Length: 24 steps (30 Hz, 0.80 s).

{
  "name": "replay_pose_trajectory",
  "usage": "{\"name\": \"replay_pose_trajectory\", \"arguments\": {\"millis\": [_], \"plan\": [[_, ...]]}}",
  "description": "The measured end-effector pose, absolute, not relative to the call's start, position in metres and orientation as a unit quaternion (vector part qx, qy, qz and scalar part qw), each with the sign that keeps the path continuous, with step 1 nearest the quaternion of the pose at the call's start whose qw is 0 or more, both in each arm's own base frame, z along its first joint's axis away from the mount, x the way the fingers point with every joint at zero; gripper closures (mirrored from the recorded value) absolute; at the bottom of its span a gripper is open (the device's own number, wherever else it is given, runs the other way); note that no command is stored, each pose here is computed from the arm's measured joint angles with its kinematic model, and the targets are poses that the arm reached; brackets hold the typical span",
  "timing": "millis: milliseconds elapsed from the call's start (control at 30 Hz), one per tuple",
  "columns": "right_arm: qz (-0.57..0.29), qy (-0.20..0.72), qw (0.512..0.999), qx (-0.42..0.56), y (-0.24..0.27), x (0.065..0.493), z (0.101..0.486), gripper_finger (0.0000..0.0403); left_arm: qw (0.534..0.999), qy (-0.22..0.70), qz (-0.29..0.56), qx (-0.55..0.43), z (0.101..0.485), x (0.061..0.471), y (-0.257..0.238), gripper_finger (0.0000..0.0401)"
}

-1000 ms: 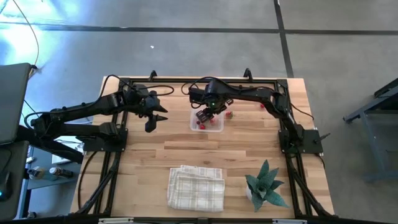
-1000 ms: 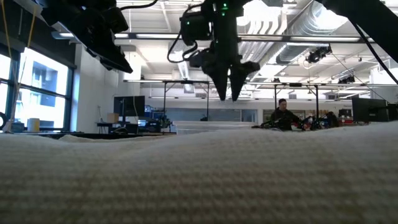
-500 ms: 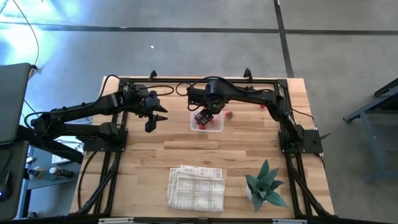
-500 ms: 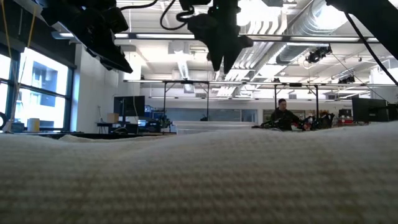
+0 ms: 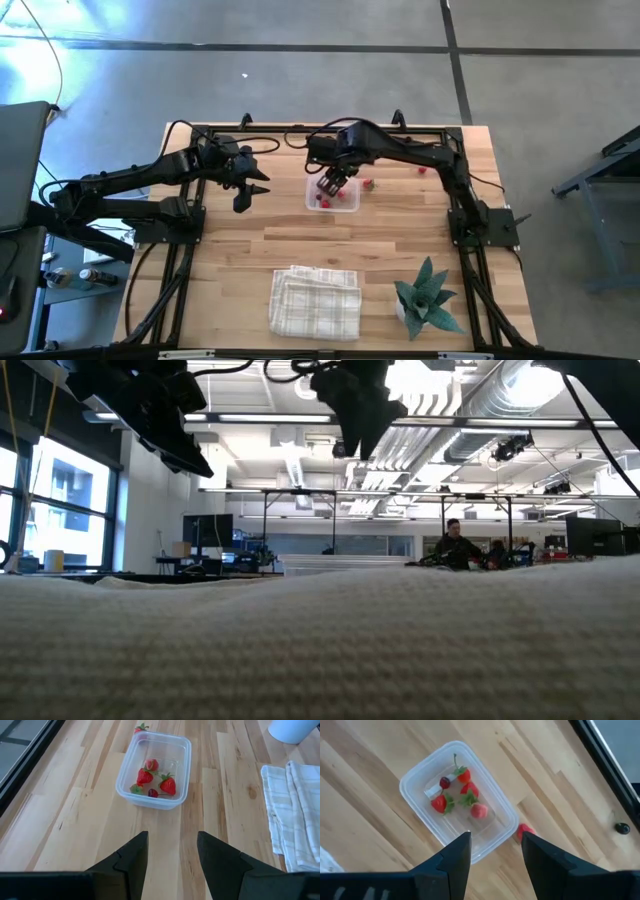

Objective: Pick and placing Produce into tupperware
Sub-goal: Put the black cherry into the transparent bin

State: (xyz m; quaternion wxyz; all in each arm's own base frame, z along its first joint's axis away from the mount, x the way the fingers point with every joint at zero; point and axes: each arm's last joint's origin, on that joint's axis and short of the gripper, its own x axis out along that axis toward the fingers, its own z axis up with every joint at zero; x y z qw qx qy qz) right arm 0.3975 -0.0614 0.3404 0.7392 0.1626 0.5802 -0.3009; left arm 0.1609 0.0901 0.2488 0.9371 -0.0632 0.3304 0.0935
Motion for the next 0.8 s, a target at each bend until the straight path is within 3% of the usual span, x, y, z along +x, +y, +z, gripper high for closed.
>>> {"name": "replay_pose_trajectory", "arguments": {"millis": [233,800], "plan": [[-0.350,0.539,0.742,0.190,-0.062,0.388,0.356,0.0236,0.937,0.330,0.094,-0.063,0.249,0.161,0.090,0.0242],[-0.358,0.521,0.745,0.215,-0.062,0.390,0.356,0.0236,0.937,0.330,0.093,-0.063,0.249,0.161,0.090,0.0242]]}}
